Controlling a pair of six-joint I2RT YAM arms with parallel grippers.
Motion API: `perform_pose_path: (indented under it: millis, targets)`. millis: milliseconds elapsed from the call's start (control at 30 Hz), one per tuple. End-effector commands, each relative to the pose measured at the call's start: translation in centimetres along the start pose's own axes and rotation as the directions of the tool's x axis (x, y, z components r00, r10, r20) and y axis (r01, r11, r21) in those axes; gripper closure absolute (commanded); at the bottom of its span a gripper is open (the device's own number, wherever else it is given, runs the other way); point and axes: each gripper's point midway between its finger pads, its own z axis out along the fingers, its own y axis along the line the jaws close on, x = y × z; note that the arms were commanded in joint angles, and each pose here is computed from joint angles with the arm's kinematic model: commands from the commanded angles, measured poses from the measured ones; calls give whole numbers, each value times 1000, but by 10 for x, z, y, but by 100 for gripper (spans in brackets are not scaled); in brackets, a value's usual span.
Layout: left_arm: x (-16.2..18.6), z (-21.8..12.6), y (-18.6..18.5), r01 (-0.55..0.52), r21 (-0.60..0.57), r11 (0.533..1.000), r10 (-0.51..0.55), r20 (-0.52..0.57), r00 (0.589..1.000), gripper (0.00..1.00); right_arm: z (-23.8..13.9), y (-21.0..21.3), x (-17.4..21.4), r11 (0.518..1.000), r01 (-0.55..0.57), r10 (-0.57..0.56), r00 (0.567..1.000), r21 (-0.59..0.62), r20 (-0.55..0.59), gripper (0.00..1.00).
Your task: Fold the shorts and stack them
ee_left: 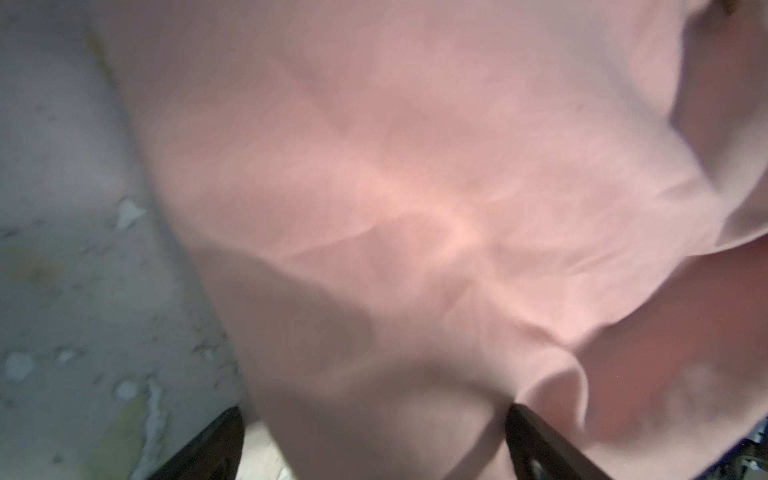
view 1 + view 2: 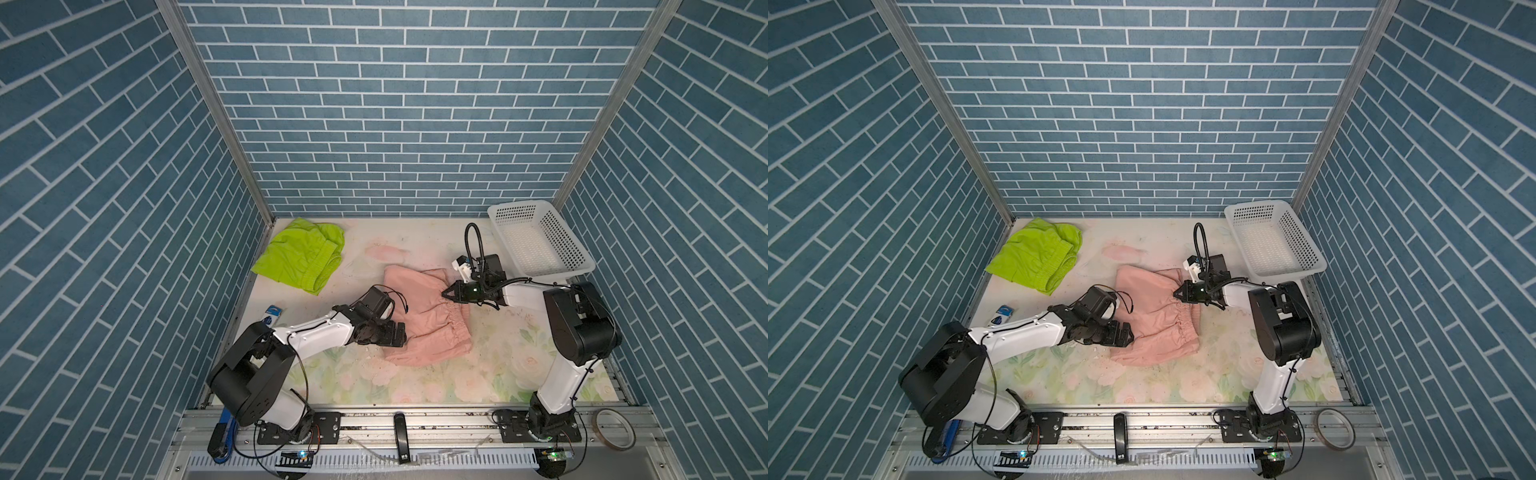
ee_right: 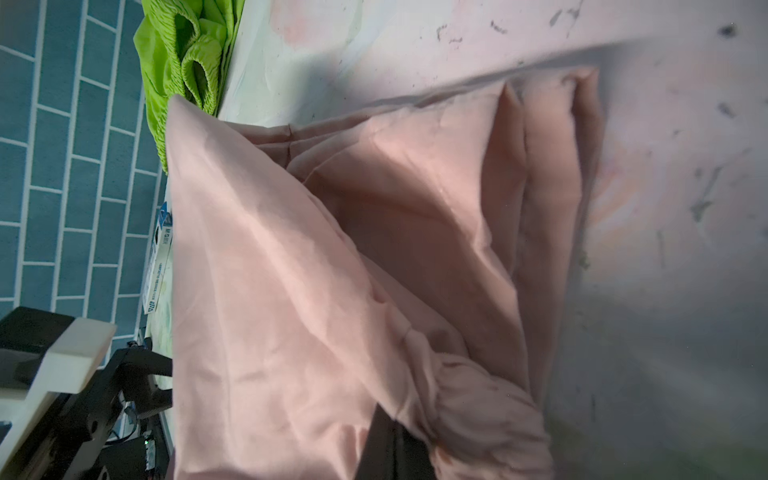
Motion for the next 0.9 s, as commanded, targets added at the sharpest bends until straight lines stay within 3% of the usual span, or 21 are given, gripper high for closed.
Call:
perform_pose_path:
  millis: [0, 167, 333, 433, 533, 700, 867]
  targets:
    - [-6, -29, 6, -17, -83, 996, 19, 28, 999, 0, -32, 17, -15, 996, 71, -74, 996, 52, 58, 76]
    - [-39, -57, -3, -16, -57, 998, 26, 178, 984, 0, -58, 48, -9, 994, 102, -104, 991, 24, 82, 58]
    - [-66, -49, 9, 9, -18, 1000, -5, 225, 974, 0, -53, 53, 43, 985, 131, -126, 991, 114, -47, 55]
    - [-71, -43, 10, -43, -42, 998, 51, 214, 975, 0, -49, 41, 71, 984, 54, -40, 996, 170, -81, 55]
    - [-81, -56, 40, -39, -182, 983, 79, 216, 973, 0, -49, 17, 93, 970, -5, 28, 996, 245, -89, 55]
    - [-128, -113, 101, 122, -261, 958, -24, 350, 937, 0, -58, -16, 120, 914, -13, 80, 986, 407, -149, 54]
    - [-175, -162, 158, 192, -493, 849, 67, 460, 885, 0, -79, -19, 111, 874, 12, 56, 990, 485, -126, 55]
